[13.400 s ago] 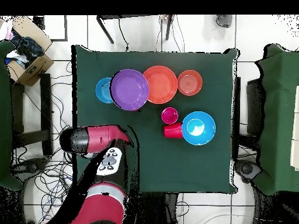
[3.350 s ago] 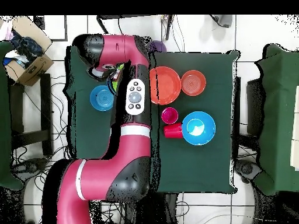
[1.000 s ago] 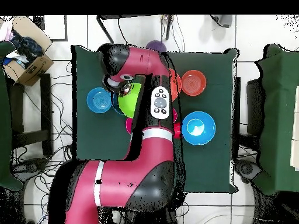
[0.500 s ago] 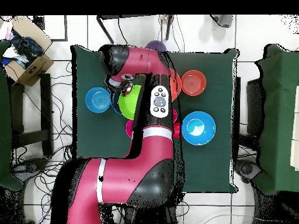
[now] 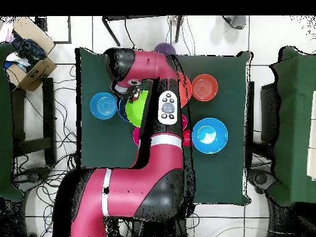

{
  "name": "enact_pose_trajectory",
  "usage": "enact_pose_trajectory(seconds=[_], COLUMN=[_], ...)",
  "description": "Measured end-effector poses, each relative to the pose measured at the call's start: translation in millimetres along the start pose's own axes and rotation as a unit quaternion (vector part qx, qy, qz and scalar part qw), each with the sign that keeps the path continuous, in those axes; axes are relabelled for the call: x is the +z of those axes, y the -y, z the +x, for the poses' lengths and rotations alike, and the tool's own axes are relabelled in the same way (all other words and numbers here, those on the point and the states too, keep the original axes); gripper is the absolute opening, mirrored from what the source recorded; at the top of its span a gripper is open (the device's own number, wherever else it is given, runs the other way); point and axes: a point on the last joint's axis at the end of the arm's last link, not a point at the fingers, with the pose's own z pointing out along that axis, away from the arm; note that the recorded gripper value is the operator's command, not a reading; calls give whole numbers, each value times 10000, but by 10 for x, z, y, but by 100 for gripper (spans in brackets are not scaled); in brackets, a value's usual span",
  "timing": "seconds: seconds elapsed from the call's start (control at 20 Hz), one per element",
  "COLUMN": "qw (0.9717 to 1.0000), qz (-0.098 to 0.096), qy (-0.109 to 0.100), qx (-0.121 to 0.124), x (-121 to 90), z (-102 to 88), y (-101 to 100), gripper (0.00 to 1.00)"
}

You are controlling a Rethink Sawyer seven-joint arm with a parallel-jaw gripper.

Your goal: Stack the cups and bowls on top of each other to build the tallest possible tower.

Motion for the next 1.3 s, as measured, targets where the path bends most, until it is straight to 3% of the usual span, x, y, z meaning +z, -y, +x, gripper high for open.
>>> enact_pose_trajectory(seconds=[0.4,0.45,0.95,1.3], qw=[9999,9999,9996,9993], qz=[-102,-131,-224,-338], qy=[-42,-52,50,91], qx=[-96,-100,-137,-152], x=[40,70,177,-189], z=[163,234,381,394], y=[1,9,-22,-37], gripper=[0,100,100,100])
